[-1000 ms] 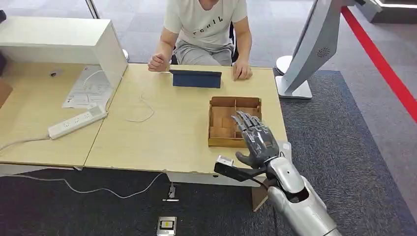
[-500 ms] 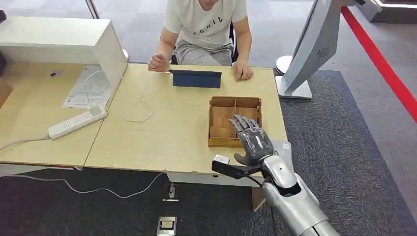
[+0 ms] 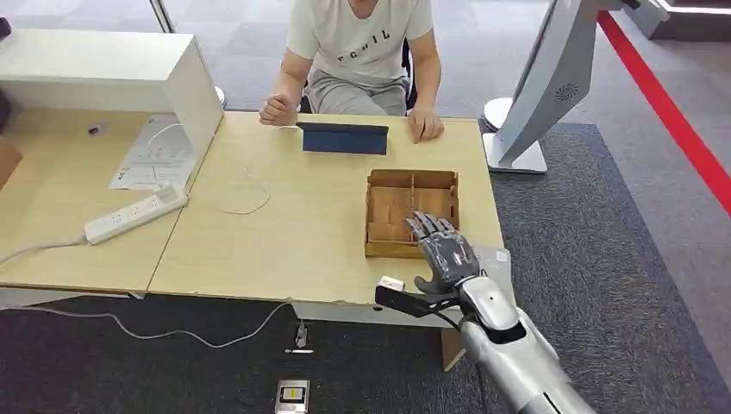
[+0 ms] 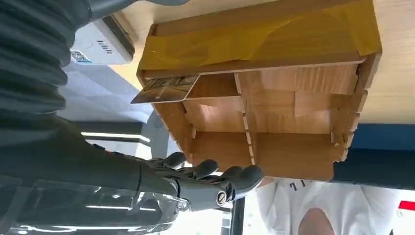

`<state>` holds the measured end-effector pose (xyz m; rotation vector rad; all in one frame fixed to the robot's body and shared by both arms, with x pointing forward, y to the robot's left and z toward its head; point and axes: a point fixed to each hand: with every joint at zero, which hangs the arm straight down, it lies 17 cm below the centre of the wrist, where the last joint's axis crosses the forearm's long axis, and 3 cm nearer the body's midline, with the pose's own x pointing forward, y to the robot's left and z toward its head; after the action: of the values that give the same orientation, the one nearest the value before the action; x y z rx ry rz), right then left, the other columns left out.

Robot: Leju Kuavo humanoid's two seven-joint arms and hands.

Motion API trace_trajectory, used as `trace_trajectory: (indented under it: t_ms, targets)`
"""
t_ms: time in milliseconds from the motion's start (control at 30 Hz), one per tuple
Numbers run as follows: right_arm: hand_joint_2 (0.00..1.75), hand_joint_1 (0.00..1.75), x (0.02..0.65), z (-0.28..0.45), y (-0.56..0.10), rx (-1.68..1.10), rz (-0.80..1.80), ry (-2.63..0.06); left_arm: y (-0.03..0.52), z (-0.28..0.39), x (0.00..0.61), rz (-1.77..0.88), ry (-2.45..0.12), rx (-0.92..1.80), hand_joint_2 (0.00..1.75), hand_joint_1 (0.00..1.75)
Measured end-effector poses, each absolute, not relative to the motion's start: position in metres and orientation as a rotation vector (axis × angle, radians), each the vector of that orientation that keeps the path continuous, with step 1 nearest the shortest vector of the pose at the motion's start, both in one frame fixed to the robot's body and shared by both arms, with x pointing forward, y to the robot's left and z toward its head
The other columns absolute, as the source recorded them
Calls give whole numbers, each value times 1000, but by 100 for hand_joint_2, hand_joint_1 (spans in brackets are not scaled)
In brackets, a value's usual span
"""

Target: Pass the card to the sensor for recognition and then transmit it.

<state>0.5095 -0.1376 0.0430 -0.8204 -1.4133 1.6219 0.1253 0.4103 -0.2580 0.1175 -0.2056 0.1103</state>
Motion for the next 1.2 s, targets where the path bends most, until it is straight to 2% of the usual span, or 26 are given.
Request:
trace_trajectory:
  t_ms: [1200]
  targets:
    - [175,0,537,30,-193,-906,1640,-1264,417,-256,125,82,-212,107,0,0]
